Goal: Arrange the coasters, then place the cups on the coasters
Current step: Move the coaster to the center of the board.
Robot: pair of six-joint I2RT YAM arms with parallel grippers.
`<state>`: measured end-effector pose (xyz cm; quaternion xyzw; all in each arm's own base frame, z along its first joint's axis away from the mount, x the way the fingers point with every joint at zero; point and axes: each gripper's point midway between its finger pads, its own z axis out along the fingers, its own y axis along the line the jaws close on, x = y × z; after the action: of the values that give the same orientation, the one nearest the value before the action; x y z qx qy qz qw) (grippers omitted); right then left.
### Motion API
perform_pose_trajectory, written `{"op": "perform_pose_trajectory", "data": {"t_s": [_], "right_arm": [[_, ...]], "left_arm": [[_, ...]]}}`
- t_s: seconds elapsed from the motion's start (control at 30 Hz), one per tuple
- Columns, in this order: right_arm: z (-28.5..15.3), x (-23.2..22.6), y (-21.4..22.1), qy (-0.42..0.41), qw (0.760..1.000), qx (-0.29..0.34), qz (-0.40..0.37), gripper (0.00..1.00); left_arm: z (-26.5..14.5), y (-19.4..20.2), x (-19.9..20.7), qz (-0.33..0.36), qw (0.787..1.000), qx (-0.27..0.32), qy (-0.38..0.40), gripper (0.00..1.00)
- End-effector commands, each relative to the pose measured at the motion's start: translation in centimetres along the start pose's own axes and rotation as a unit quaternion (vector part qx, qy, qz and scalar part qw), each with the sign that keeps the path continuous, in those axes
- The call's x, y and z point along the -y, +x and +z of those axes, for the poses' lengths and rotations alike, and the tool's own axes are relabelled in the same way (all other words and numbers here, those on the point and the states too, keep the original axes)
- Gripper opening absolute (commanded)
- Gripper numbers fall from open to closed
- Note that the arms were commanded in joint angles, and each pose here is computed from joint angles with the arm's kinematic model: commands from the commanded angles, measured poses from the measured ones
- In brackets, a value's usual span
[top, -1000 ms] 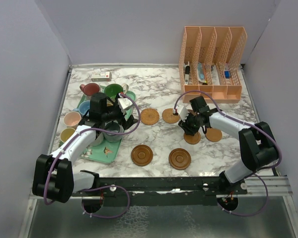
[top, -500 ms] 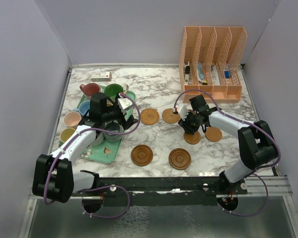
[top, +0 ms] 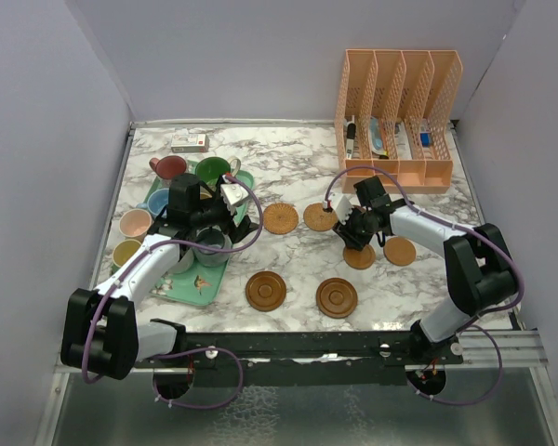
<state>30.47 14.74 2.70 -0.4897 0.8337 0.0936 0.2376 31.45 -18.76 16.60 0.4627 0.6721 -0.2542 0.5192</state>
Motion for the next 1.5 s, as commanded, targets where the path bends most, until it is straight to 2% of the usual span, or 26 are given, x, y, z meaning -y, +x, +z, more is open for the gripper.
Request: {"op": "perform_pose_trajectory", "data": {"t_s": [0.0,0.47,0.8,1.07,1.23,1.33,1.47], "right_arm": [[0.5,0.7,-0.3,0.011,1.0,-0.002,0.0,0.38],[-0.2,0.3,-0.8,0.004,1.0,0.006,-0.002,0.39],[-2.6,0.8,-2.6,0.016,0.999,0.026,-0.013,0.4],[-5.0,-0.3,-4.0,0.007,0.998,0.065,-0.003,0.42],[-5.5,-0.2,-3.9,0.028,0.996,0.082,0.027,0.44],[-6.1,0.7,-3.5,0.037,0.993,0.093,0.056,0.46],[-7.5,3.7,-2.1,0.077,0.985,0.104,0.111,0.47]], "left_arm": [[0.1,0.1,0.4,0.005,1.0,0.008,0.016,0.95],[0.2,0.2,0.5,0.006,1.0,0.007,0.018,0.95],[0.2,0.3,0.5,0.006,1.0,0.006,0.018,0.95],[0.5,0.3,1.1,0.024,0.999,-0.003,0.034,0.95],[2.1,0.8,4.5,0.074,0.993,-0.03,0.088,0.94],[3.6,1.2,8.0,0.123,0.982,-0.048,0.138,0.94],[5.3,0.9,12.6,0.148,0.964,-0.053,0.216,0.93]]}}
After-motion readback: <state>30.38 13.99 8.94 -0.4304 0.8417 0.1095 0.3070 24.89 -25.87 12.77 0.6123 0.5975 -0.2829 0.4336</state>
